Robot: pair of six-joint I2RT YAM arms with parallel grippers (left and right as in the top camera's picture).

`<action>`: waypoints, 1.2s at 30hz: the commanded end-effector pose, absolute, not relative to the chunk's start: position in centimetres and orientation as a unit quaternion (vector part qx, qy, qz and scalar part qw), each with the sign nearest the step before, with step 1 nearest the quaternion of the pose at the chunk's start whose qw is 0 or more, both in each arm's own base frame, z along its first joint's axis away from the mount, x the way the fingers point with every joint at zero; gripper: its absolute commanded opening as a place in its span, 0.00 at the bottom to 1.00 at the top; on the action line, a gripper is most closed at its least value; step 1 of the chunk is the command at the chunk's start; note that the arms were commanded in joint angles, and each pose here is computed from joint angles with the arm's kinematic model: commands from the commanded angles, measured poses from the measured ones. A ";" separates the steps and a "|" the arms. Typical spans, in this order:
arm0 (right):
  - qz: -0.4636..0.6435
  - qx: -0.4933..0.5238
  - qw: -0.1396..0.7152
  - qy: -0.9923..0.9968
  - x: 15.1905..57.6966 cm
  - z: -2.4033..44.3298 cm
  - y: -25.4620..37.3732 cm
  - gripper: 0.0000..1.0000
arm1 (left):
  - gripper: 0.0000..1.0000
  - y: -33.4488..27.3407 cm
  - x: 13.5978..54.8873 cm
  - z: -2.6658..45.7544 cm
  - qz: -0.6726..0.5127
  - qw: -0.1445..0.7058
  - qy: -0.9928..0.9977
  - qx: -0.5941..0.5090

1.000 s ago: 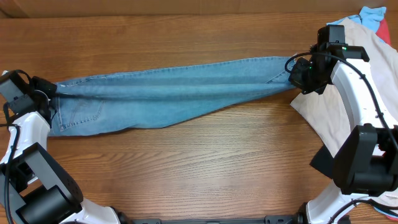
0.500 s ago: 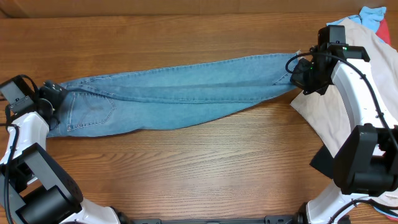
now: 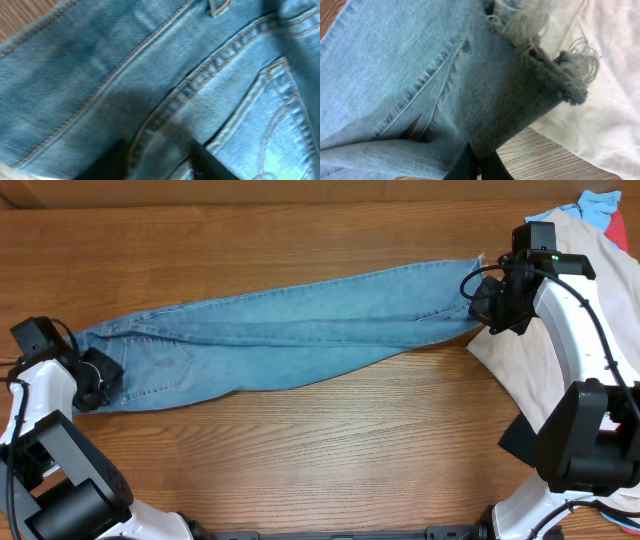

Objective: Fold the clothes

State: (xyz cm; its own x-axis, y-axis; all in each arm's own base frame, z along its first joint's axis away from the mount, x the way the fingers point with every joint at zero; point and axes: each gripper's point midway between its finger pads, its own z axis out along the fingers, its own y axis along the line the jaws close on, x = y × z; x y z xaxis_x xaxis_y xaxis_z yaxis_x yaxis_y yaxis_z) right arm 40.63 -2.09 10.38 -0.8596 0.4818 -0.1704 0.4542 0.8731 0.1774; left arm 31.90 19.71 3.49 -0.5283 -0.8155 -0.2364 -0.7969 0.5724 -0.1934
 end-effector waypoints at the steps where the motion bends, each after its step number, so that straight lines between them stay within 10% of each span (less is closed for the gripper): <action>1: 0.065 0.249 0.116 0.959 41.2 11.1 -2.5 0.04 | 0.33 19.0 31.9 3.5 -0.046 0.145 0.875 -0.459; 36: 0.062 0.244 0.105 0.962 40.6 11.0 -2.5 0.04 | 0.41 17.7 30.0 1.7 -0.050 0.109 0.883 -0.455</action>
State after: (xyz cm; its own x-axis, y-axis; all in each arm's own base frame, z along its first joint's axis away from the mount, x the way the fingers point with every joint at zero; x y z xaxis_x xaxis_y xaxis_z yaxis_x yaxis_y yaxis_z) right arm 40.05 -2.35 10.25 -0.8604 0.4866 -0.1514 0.4637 0.8708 0.1634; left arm 30.79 18.98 2.66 -0.5412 -0.8177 -0.1962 -0.8004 0.5725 -0.1781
